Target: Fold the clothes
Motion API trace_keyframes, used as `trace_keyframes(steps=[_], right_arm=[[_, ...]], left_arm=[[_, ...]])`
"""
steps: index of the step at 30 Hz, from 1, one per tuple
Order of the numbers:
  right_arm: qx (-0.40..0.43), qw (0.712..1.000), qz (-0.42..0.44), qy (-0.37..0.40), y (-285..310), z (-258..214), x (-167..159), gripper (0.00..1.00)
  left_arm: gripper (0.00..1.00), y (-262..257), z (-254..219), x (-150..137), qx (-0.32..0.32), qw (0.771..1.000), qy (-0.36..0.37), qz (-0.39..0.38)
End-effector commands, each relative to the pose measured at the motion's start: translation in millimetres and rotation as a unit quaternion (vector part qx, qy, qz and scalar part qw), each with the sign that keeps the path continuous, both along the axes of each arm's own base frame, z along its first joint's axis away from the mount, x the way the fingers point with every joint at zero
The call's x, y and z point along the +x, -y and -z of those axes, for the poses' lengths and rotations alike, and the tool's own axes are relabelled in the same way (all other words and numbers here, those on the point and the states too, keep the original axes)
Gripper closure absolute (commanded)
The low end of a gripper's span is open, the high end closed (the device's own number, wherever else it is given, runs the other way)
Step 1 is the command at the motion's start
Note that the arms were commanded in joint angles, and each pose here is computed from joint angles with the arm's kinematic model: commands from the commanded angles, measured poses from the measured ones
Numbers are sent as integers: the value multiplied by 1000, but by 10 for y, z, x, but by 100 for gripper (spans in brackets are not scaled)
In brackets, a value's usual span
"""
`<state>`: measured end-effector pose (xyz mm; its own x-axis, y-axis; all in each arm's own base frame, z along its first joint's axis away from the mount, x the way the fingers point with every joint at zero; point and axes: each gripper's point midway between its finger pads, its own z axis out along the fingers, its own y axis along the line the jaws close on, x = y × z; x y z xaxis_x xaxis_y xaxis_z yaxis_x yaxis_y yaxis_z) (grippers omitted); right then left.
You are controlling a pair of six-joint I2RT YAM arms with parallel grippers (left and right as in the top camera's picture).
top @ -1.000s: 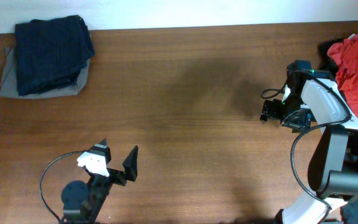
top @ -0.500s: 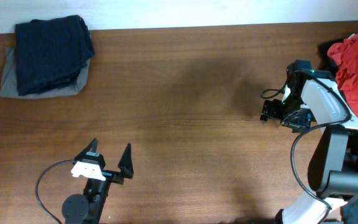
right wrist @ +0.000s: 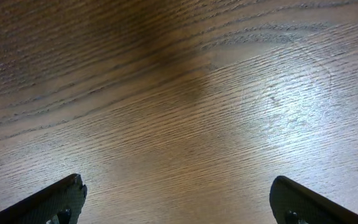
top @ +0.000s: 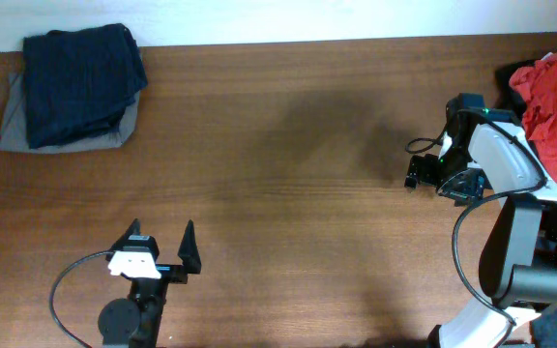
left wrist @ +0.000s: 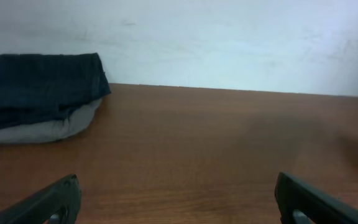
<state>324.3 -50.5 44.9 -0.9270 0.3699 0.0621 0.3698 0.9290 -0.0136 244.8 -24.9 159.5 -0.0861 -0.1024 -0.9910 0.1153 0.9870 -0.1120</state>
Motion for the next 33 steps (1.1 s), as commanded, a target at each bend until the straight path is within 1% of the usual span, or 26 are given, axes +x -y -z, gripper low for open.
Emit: trace_keyframes(steps=[1, 4, 11, 33], right_arm=[[-3, 1000, -2, 17, 19, -108, 36, 1], [-3, 1000, -2, 17, 20, -108, 36, 1], [-3, 1000, -2, 17, 20, -108, 36, 1], [-3, 1000, -2, 17, 20, -108, 38, 1]], left_arm=[[1, 84, -1, -14, 52, 998, 12, 28], [1, 71, -1, -12, 71, 997, 14, 26], [1, -67, -2, 3, 72, 997, 12, -3], [1, -71, -1, 3, 72, 997, 12, -3]])
